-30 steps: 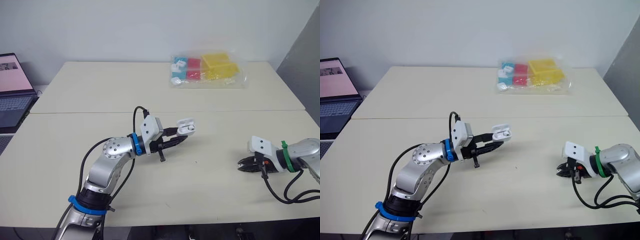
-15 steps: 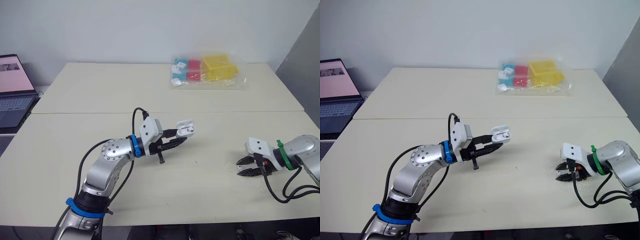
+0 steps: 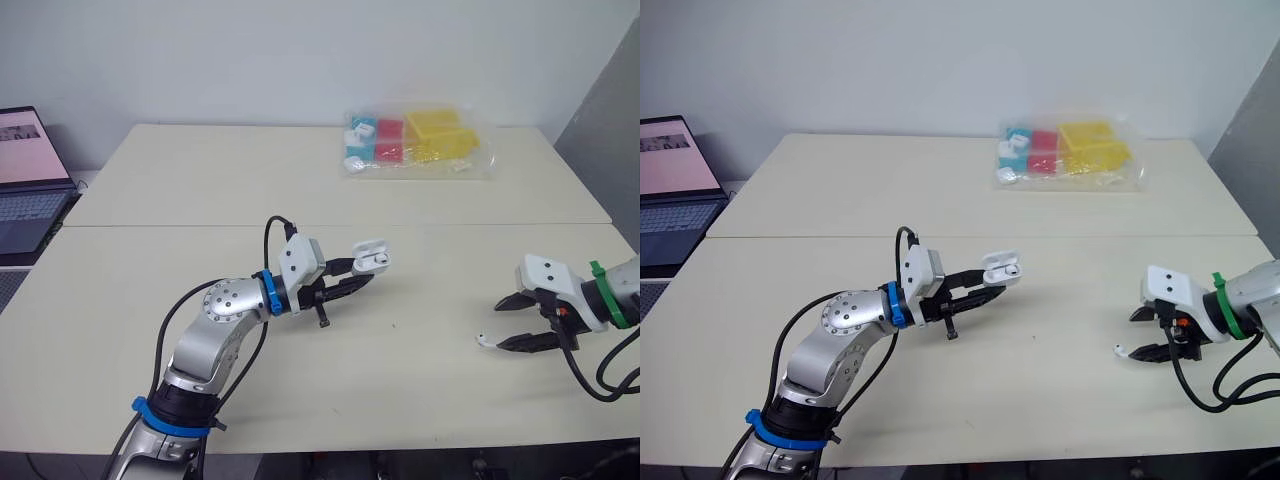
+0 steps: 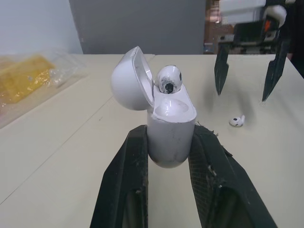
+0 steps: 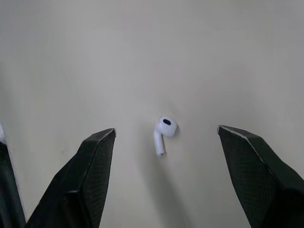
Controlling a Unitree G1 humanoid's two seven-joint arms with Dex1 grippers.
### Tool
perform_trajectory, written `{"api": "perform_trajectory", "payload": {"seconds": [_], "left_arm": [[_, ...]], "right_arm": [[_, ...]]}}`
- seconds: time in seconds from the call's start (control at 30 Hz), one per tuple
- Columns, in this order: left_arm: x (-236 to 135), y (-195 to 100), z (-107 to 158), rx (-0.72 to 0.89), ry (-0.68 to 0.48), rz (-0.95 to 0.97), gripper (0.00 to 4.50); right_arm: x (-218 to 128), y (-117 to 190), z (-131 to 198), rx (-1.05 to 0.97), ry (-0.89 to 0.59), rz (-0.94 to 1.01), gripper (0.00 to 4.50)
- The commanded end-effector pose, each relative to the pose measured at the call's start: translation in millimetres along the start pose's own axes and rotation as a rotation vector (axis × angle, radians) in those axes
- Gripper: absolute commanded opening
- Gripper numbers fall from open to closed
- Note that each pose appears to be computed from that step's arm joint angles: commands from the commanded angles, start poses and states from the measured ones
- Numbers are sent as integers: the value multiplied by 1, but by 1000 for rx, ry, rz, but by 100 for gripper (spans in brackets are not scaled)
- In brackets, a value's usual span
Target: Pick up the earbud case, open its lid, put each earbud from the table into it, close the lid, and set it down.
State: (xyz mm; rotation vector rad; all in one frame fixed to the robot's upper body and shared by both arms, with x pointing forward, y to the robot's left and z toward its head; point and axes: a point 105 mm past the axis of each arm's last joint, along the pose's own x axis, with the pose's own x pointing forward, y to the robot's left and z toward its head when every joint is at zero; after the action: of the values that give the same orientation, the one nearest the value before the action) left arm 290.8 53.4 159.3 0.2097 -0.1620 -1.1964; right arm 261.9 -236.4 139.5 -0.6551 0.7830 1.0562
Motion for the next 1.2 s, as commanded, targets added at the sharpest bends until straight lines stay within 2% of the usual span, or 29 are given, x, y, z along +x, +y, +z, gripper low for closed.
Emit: {"api": "perform_trajectory", "payload": {"seconds": [0.03,0.23,0.47,1.1,1.2], "left_arm": [[5,-5,7,35,-35,-20,80],[10,-9,3,54,-41,-31,80],[17,-10,-1,71,-55,-19,80],[19,-11,-5,66,-61,10,80],[19,-10,-6,65,-59,11,80]], "right_arm": [[4,0,6,48,65,-77,358],[23,8,14,71,137,-64,358],[31,-3,0,107,231,-101,358],[39,5,-7,138,259,-57,358],[40,7,-6,133,258,-57,299]]}}
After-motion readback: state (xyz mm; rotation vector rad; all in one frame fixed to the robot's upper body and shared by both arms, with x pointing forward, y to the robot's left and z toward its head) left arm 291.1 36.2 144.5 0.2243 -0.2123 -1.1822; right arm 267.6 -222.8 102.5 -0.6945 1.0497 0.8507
